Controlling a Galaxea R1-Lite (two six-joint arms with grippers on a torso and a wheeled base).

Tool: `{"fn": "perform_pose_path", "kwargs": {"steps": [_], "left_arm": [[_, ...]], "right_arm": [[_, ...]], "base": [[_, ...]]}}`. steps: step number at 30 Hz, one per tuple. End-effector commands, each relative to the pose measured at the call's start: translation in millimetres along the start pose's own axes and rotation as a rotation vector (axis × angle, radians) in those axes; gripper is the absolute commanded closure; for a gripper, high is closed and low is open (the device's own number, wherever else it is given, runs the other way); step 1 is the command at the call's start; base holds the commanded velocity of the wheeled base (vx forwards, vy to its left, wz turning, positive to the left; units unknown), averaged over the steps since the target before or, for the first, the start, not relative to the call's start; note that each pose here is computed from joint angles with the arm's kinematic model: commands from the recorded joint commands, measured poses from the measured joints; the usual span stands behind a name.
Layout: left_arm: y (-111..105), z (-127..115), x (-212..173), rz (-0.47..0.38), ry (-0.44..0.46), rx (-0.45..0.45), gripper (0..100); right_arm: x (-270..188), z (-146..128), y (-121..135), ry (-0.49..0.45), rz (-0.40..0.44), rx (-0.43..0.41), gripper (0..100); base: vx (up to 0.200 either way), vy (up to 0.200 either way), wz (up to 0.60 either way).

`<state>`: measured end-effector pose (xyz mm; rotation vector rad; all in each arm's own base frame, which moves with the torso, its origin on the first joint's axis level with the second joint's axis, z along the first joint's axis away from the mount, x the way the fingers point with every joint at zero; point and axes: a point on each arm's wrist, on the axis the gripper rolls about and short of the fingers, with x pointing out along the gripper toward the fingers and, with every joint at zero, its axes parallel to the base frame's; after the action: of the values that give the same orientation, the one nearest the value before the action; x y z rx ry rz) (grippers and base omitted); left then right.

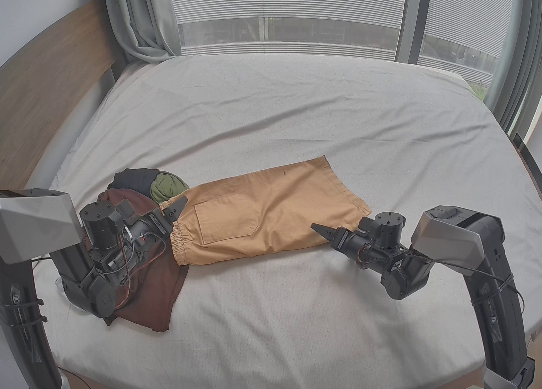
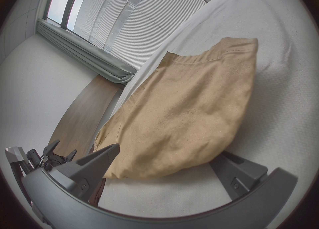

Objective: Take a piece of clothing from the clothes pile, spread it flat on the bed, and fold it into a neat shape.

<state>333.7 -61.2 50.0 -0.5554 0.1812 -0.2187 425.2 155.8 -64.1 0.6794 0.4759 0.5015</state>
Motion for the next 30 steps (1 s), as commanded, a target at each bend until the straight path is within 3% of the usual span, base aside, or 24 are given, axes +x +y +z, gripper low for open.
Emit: {"fn": "perform_pose_path", "kwargs": {"steps": [1, 8, 18, 19, 30], "left_arm": [[0.0, -0.3, 0.1, -0.001, 0.001, 0.000, 0], [-0.5, -0.6, 0.2, -0.004, 0.003, -0.001, 0], [-0.8, -0.2, 0.0, -0.005, 0.002, -0.001, 0], [-0.8, -0.2, 0.0, -0.005, 0.002, -0.001, 0], [-0.9, -0.9, 0.2, -0.005, 0.004, -0.001, 0]], "right_arm": [[9.8, -9.5, 0.8, 0.015, 0.013, 0.004, 0], [16.5, -11.7, 9.1, 0.011, 0.043, 0.046, 0], [21.5, -12.6, 8.1, -0.009, 0.043, 0.043, 0], [22.1, -13.6, 7.0, -0.010, 0.039, 0.043, 100], [19.7, -14.8, 4.7, -0.007, 0.030, 0.047, 100]], "base": [[0.000, 0.000, 0.00], [0.000, 0.000, 0.00], [0.000, 0.000, 0.00], [0.000, 0.000, 0.00], [0.000, 0.000, 0.00]]}}
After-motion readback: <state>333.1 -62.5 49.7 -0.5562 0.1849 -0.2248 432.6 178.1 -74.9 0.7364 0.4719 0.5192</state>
